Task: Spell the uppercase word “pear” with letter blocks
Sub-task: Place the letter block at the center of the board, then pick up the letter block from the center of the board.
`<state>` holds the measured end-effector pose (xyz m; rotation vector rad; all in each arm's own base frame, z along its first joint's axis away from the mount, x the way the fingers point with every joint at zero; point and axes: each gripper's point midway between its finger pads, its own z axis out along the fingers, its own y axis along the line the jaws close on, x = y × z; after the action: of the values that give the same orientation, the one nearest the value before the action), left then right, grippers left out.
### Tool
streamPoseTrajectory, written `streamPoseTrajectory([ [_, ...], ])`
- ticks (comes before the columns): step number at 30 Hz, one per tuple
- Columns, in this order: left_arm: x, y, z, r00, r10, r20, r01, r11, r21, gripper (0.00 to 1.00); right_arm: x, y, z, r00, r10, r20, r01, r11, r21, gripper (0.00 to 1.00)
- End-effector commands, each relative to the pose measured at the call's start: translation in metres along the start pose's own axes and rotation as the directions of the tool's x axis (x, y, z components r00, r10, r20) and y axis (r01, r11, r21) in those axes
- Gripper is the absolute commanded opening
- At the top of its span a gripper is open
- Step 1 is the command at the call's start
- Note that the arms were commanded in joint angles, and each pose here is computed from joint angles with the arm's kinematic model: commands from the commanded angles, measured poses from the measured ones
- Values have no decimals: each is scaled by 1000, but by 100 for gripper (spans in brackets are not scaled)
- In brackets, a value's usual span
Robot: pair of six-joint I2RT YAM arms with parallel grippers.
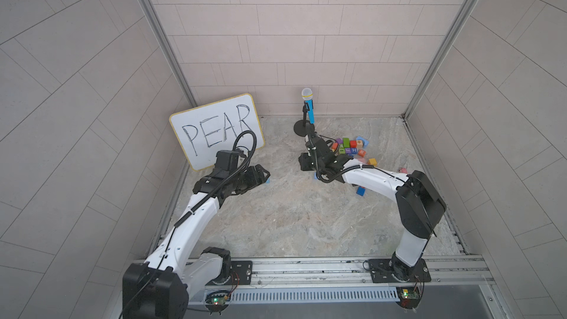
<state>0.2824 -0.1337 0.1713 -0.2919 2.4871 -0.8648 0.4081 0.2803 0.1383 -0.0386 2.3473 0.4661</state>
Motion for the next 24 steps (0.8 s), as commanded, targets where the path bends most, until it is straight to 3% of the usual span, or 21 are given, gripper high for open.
streamPoseTrajectory([
  [1,-8,-13,11,999,39,14,-39,999,-8,78,-7,-29,-7,1000,0,6,-1,999,49,37],
  [16,-6,-59,63,984,139,-113,-137,990,28,77,-39,-154,-11,987,151,59,-161,953,256,38],
  [24,-12,-66,83,979,150,-141,-149,989,22,77,-56,-235,-19,974,185,129,-223,870,440,37],
])
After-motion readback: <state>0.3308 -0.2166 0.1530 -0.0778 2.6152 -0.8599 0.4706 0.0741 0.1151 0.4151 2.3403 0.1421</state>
